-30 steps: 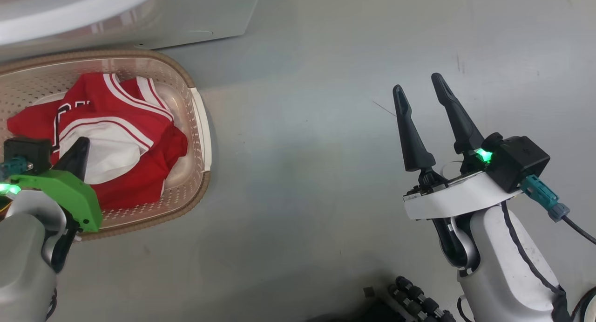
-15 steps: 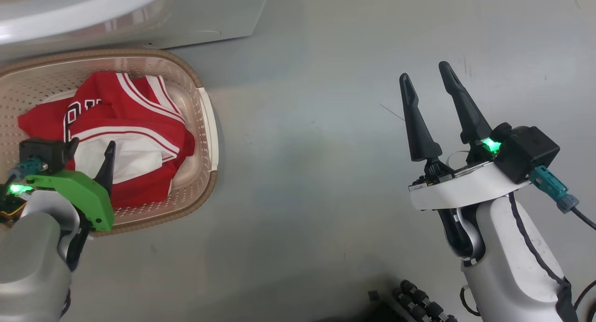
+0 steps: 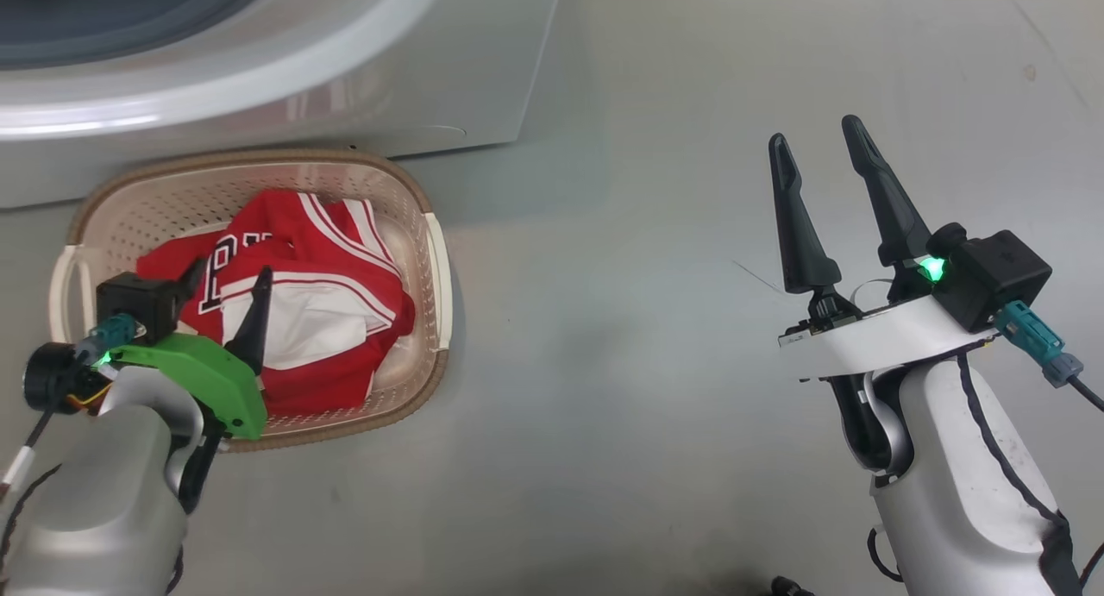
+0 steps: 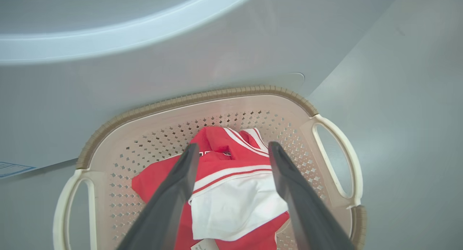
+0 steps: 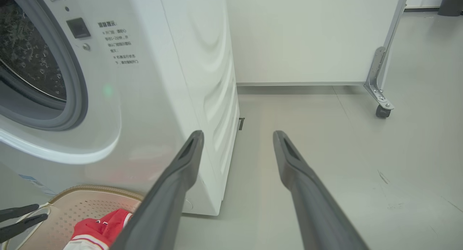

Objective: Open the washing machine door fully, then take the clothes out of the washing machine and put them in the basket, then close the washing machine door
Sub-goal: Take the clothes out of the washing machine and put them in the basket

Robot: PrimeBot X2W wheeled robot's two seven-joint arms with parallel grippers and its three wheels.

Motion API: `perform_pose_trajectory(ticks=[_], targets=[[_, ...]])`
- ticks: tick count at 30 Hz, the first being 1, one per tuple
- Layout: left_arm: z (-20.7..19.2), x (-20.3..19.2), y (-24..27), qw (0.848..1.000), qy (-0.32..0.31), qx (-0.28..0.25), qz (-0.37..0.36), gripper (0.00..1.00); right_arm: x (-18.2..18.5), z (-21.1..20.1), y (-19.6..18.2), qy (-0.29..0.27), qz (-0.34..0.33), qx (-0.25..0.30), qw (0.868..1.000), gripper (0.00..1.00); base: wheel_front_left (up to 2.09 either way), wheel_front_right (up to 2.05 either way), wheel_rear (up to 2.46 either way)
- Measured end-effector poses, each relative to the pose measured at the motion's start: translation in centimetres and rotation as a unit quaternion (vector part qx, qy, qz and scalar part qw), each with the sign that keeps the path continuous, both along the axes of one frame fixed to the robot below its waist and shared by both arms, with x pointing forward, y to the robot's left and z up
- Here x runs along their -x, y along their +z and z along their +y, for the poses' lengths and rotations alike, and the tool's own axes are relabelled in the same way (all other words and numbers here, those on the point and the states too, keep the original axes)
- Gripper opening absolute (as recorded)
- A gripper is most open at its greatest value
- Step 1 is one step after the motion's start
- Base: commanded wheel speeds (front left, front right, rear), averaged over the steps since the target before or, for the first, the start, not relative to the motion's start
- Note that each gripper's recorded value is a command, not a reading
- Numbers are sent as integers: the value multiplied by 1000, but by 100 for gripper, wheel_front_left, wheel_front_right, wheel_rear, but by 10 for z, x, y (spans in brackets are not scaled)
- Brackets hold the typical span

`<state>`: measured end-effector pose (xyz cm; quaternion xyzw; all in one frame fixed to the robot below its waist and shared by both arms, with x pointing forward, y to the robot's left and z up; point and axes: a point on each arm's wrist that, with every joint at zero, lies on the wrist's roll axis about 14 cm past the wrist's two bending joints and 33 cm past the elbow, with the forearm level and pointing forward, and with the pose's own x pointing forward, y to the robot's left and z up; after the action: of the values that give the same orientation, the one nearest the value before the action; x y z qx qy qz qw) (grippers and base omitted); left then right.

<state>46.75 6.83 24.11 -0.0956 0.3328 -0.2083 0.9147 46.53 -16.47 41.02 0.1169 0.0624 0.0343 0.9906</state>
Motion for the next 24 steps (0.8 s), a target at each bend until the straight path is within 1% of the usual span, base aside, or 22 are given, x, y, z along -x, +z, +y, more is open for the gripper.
perform_pose_trajectory(ticks=[6,10,13,15,19,24], targets=[[-10,-4,45,998,2,25,-49,100,1,11,20,15,-23,-6,1000,100,0,0,0],[-4,-7,78,995,15,35,-89,100,8,20,27,25,-28,-13,999,100,0,0,0],[8,-19,113,989,44,51,-134,100,14,24,34,27,-34,-18,999,100,0,0,0],[17,-17,140,982,61,62,-165,100,19,30,40,34,-40,-23,998,100,0,0,0],[30,-6,156,978,80,65,-181,100,24,38,49,45,-49,-27,997,100,0,0,0],[48,1,193,965,111,78,-226,100,32,49,62,61,-63,-33,996,100,0,0,0]])
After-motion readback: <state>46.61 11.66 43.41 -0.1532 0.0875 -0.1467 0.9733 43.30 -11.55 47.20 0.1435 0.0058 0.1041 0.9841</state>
